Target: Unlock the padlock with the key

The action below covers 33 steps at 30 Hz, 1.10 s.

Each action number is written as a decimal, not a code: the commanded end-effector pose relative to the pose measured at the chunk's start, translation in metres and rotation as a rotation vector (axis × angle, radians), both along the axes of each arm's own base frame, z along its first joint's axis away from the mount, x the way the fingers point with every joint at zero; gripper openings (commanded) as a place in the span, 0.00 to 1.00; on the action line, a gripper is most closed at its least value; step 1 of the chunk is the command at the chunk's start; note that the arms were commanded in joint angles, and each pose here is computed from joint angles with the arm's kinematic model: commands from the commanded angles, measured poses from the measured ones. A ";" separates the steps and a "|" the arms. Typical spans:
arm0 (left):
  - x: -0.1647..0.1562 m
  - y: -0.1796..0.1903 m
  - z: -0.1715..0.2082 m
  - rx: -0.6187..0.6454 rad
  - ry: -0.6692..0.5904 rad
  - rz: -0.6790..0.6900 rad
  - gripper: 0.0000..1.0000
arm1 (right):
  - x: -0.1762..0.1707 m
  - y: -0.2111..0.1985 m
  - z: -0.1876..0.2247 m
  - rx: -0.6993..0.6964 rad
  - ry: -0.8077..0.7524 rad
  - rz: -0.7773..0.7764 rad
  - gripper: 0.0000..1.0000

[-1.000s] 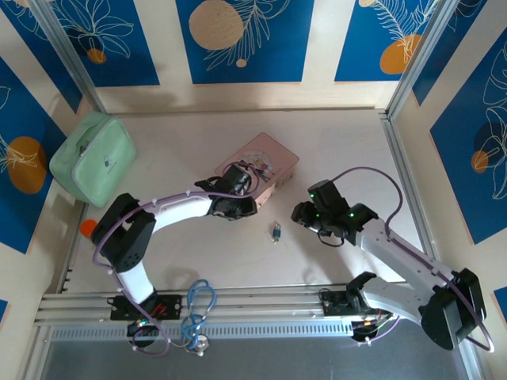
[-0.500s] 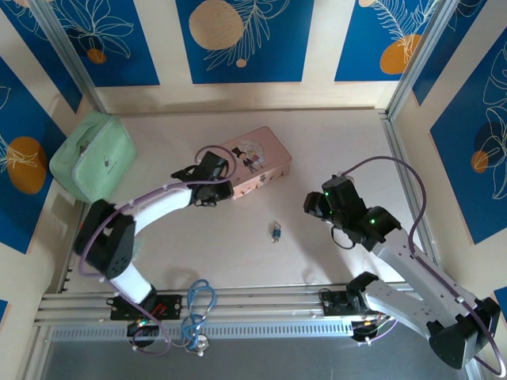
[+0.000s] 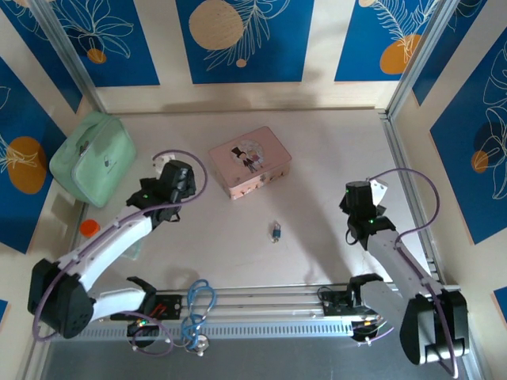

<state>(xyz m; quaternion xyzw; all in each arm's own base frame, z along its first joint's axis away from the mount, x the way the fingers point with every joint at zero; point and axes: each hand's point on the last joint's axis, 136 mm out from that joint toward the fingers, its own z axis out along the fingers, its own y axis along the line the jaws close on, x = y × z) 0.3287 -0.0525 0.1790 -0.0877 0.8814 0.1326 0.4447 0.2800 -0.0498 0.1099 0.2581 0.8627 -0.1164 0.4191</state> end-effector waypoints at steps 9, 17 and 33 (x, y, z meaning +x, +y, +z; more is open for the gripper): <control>0.018 0.082 -0.069 0.200 -0.098 0.068 0.99 | 0.086 0.039 0.011 -0.030 -0.321 0.392 0.81; 0.044 0.082 -0.061 0.048 -0.318 -0.020 0.99 | 0.114 0.080 -0.011 0.044 -0.318 0.676 0.99; 0.067 0.042 -0.085 -0.017 -0.301 -0.293 0.99 | 0.117 0.079 -0.016 0.054 -0.313 0.677 0.99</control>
